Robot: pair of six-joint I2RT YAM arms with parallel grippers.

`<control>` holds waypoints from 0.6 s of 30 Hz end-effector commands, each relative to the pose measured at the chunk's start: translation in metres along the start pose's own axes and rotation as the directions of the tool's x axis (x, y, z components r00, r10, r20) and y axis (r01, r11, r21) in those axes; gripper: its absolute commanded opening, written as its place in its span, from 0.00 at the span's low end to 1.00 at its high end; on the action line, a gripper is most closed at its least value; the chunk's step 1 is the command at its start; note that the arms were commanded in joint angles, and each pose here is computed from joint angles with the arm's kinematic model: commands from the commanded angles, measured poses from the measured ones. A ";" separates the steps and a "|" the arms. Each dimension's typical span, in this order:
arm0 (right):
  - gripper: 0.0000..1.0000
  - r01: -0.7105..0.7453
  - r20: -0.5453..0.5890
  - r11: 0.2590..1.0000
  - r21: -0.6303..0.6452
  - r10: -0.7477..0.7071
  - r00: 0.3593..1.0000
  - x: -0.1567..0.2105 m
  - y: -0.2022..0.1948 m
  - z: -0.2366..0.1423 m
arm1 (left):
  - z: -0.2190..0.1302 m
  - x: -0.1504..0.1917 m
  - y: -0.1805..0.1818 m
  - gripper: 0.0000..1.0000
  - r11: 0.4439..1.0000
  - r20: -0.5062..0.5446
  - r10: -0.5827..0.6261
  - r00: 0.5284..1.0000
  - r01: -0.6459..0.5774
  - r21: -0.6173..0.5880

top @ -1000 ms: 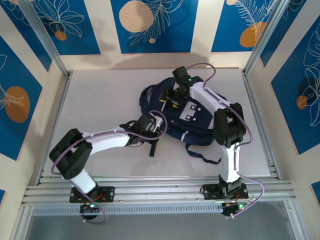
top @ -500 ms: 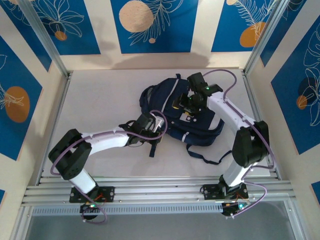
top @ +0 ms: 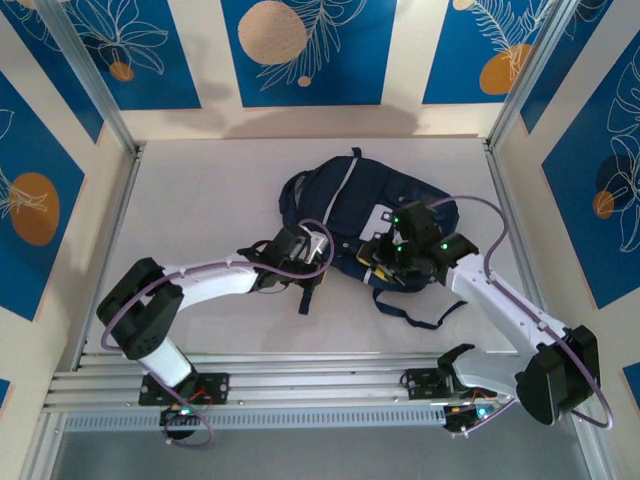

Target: Pack the student bag

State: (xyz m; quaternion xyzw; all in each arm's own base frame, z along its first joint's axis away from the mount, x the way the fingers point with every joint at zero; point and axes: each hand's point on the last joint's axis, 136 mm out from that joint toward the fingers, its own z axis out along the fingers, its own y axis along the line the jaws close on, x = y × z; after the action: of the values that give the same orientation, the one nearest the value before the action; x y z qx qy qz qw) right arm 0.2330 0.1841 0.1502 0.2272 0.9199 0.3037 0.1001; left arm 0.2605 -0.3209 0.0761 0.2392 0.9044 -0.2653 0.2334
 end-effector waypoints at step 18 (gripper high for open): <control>0.71 -0.443 0.306 0.897 -0.004 0.423 0.853 -0.026 -0.051 0.038 | -0.004 -0.010 -0.003 0.00 1.000 0.000 -0.003 1.000 0.003 0.010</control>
State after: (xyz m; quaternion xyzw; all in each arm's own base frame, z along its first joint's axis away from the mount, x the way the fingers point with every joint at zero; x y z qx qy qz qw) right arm 0.2406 0.1694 0.0995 0.4038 0.8629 0.2723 0.1352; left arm 0.2600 -0.3184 0.0775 0.2377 0.9065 -0.2632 0.2288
